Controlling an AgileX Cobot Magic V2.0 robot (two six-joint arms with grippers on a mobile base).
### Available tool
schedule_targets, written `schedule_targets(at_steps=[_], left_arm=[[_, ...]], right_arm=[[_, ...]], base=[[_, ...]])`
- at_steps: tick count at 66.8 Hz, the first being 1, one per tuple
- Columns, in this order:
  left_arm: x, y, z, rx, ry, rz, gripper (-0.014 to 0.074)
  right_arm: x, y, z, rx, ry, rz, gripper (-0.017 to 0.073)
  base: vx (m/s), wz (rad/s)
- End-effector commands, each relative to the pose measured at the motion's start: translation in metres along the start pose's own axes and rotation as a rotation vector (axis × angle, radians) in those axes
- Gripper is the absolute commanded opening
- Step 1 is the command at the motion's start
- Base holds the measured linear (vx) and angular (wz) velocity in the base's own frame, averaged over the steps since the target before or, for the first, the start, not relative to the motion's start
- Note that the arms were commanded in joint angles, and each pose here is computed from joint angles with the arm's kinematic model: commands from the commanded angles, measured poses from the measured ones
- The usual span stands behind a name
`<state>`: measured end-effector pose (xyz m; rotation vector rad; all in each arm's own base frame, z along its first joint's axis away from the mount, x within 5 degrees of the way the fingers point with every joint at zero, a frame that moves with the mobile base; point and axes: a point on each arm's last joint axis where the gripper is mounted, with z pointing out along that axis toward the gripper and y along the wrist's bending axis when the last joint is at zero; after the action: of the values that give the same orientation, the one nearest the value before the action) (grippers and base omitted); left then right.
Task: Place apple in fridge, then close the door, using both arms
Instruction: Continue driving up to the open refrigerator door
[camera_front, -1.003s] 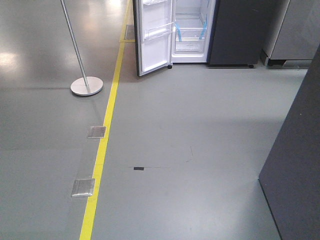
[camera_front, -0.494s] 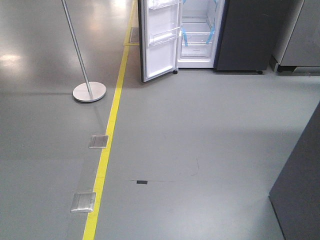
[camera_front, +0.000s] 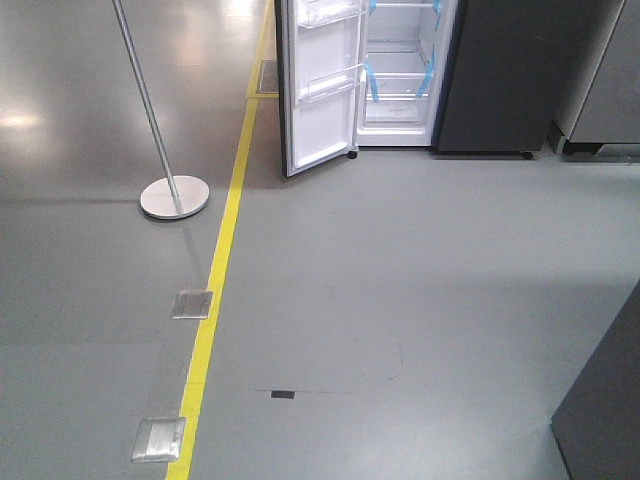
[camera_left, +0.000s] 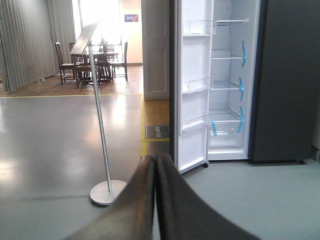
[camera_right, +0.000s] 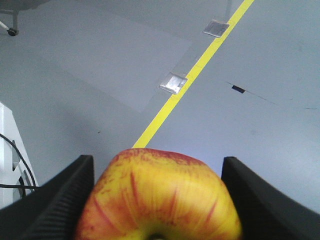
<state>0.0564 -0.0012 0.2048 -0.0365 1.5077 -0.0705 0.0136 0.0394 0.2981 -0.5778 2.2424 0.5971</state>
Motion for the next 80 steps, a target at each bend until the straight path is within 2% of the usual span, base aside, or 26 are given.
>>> schedule_targets(at_steps=[1, 80], left_arm=[[-0.0137, -0.0001, -0.0022, -0.001, -0.111, -0.009, -0.0006], [-0.0137, -0.0001, -0.0022, -0.001, -0.111, -0.009, -0.0006]], right_arm=[[-0.0111, 0.0028, -0.0043, -0.014, -0.078, -0.002, 0.0122], [-0.0111, 0.0028, -0.0043, -0.014, -0.078, -0.002, 0.0122]], base=[[0.22, -0.02], [0.23, 0.00]])
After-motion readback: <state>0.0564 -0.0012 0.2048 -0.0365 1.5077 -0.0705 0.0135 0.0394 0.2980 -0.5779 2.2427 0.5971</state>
